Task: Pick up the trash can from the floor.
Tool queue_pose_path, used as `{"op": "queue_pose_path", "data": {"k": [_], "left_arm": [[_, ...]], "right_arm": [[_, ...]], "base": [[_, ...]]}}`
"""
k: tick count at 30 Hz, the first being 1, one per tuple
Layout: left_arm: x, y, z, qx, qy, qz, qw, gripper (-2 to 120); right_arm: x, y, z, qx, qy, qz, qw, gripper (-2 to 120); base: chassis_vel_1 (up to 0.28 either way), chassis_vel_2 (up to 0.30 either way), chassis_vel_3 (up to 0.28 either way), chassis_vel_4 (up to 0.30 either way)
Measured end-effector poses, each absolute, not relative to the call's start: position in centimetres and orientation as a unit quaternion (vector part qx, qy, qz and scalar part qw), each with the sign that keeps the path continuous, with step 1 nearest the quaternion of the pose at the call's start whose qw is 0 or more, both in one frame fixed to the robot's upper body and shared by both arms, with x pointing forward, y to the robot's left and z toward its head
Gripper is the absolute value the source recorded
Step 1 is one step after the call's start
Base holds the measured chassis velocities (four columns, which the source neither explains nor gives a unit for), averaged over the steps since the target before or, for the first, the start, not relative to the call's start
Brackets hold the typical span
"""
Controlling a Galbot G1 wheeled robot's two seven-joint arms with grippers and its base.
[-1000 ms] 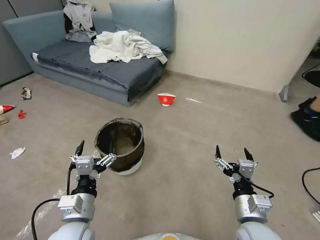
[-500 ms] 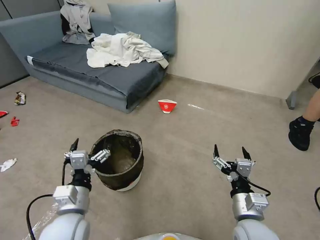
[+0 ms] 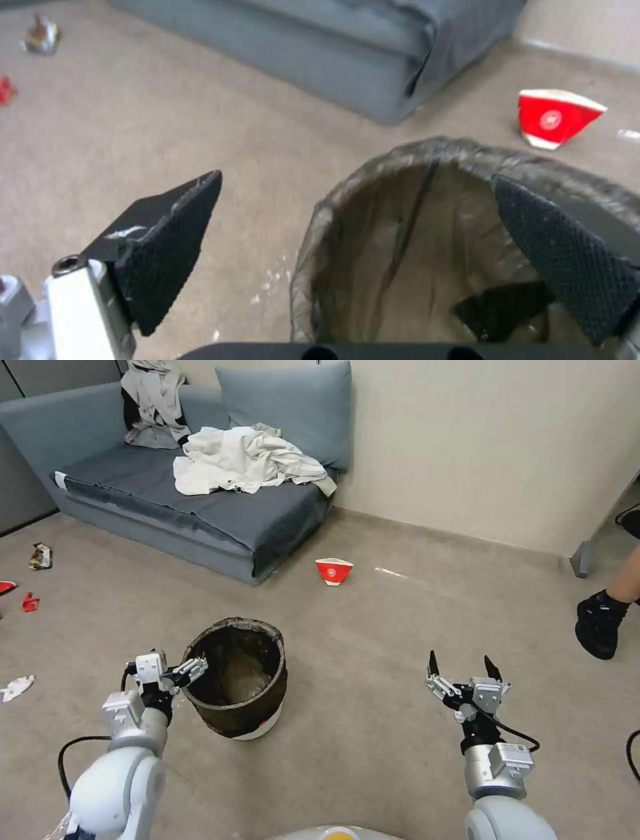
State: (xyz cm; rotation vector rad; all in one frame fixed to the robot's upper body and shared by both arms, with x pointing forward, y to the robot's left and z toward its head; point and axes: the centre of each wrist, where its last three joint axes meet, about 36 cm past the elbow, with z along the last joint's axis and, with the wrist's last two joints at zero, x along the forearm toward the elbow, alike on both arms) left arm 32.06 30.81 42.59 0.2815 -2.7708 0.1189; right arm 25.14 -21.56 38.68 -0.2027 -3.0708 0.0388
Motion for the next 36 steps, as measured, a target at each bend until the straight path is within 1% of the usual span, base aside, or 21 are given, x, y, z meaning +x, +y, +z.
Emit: {"op": "queue_pose_path", "data": {"k": [2,3,4,5,6,11,20,26,29,30,32,33,34,36], "left_arm": [[32.8,30.7,42.2,0.105,-0.973,0.054,0.196,100],[32.8,30.7,42.2,0.105,-0.973,0.054,0.196,100],[33.3,30.6,42.0,0.107,-0.969,0.060,0.212,100],[33.3,30.6,42.0,0.107,-0.969,0.060,0.212,100],[33.7,30.5,41.8,0.112,-0.966,0.063,0.224,100],[35.0,30.7,41.4,0.120,-0.959,0.066,0.250,100],[36.1,30.9,40.2,0.124,-0.950,0.074,0.277,100],[35.9,30.9,39.4,0.128,-0.947,0.076,0.283,100],[35.8,30.7,39.0,0.131,-0.946,0.083,0.285,87],[35.8,30.7,39.0,0.131,-0.946,0.083,0.285,87],[35.8,30.7,38.8,0.133,-0.945,0.084,0.285,79],[35.8,30.7,38.7,0.135,-0.945,0.085,0.286,73],[35.8,30.7,38.7,0.135,-0.945,0.085,0.286,73],[35.9,30.6,38.4,0.136,-0.945,0.087,0.285,64]], "right_arm": [[25.1,-21.6,38.5,-0.073,-0.997,0.013,0.035,100],[25.1,-21.6,38.5,-0.073,-0.997,0.013,0.035,100],[25.0,-21.6,38.4,-0.076,-0.996,0.013,0.037,100],[25.0,-21.6,38.4,-0.076,-0.996,0.013,0.037,100],[25.0,-21.6,38.3,-0.078,-0.996,0.013,0.039,100],[25.0,-21.6,38.1,-0.081,-0.996,0.014,0.041,100],[25.0,-21.6,37.7,-0.080,-0.996,0.014,0.045,100],[25.0,-21.5,37.6,-0.080,-0.996,0.013,0.047,100],[25.1,-21.4,37.5,-0.078,-0.996,0.012,0.048,100],[25.1,-21.4,37.5,-0.078,-0.996,0.012,0.048,100],[25.2,-21.3,37.5,-0.076,-0.996,0.012,0.047,100],[25.2,-21.3,37.5,-0.076,-0.996,0.012,0.047,100],[25.2,-21.3,37.5,-0.076,-0.996,0.012,0.047,100],[25.3,-21.3,37.4,-0.075,-0.996,0.012,0.047,100]], "base": [[0.000,0.000,0.000,0.000],[0.000,0.000,0.000,0.000],[0.000,0.000,0.000,0.000],[0.000,0.000,0.000,0.000],[0.000,0.000,0.000,0.000],[0.000,0.000,0.000,0.000],[0.000,0.000,0.000,0.000],[0.000,0.000,0.000,0.000],[0.000,0.000,0.000,0.000],[0.000,0.000,0.000,0.000],[0.000,0.000,0.000,0.000],[0.000,0.000,0.000,0.000],[0.000,0.000,0.000,0.000],[0.000,0.000,0.000,0.000]]}}
